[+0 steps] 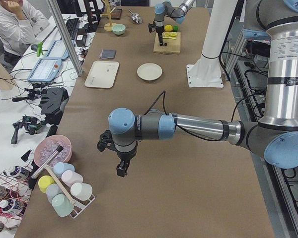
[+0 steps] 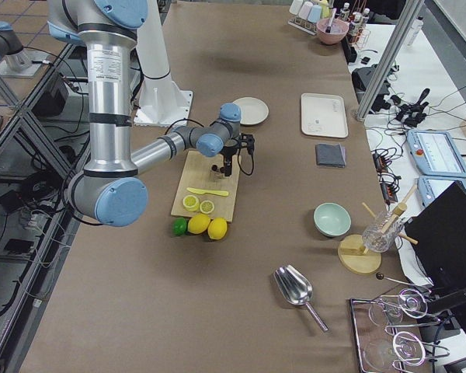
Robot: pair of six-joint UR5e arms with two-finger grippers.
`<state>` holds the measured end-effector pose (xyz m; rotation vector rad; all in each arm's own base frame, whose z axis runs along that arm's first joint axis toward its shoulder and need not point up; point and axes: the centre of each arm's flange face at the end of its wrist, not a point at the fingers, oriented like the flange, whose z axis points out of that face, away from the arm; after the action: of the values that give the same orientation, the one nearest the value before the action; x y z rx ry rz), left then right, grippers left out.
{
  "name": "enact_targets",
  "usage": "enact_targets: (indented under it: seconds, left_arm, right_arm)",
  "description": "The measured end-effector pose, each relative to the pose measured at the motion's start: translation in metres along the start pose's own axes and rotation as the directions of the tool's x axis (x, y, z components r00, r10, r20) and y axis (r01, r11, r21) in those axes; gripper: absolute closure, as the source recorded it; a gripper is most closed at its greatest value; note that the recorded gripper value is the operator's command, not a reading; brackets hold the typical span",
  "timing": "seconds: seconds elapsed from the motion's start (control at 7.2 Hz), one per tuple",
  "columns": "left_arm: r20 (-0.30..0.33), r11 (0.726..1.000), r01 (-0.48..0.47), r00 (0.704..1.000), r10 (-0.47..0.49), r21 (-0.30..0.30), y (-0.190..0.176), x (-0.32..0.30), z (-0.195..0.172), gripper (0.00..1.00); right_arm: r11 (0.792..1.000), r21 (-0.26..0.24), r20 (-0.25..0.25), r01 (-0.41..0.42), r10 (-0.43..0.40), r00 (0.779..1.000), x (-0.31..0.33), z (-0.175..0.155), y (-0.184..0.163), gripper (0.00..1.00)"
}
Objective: Place red cherry on plate
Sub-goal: 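Lower the right gripper and grasp the cherries by their stems, then carry the cherries with the right gripper over the white plate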
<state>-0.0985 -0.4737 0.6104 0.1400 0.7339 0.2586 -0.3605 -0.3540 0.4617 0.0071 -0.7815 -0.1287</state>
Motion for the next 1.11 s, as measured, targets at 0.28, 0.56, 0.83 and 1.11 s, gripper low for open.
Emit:
enact_targets:
  seconds: [0.28, 0.56, 0.83, 1.11]
  left_arm:
    - [-0.001, 1.0, 0.0, 1.0, 0.0, 0.0, 0.0, 0.0, 0.0, 0.02]
    - [-0.001, 1.0, -0.001, 1.0, 0.001, 0.0, 0.0, 0.001, 0.001, 0.02]
    - [-0.002, 1.0, -0.004, 1.0, 0.004, -0.003, -0.001, 0.001, 0.002, 0.02]
    - [-0.003, 1.0, -0.005, 1.0, 0.005, -0.007, -0.001, 0.002, 0.003, 0.02]
  right_arm:
    - [1.0, 0.003, -0.008, 0.001, -0.001, 1.0, -0.003, 0.004, 0.004, 0.84]
    - [1.0, 0.007, -0.003, 0.006, -0.006, 1.0, -0.007, 0.002, 0.005, 1.0]
    - [1.0, 0.018, 0.01, 0.005, -0.005, 1.0, -0.01, -0.006, 0.001, 1.0]
    - [0.999, 0.03, 0.02, -0.037, 0.036, 0.999, -0.015, -0.031, -0.025, 1.0]
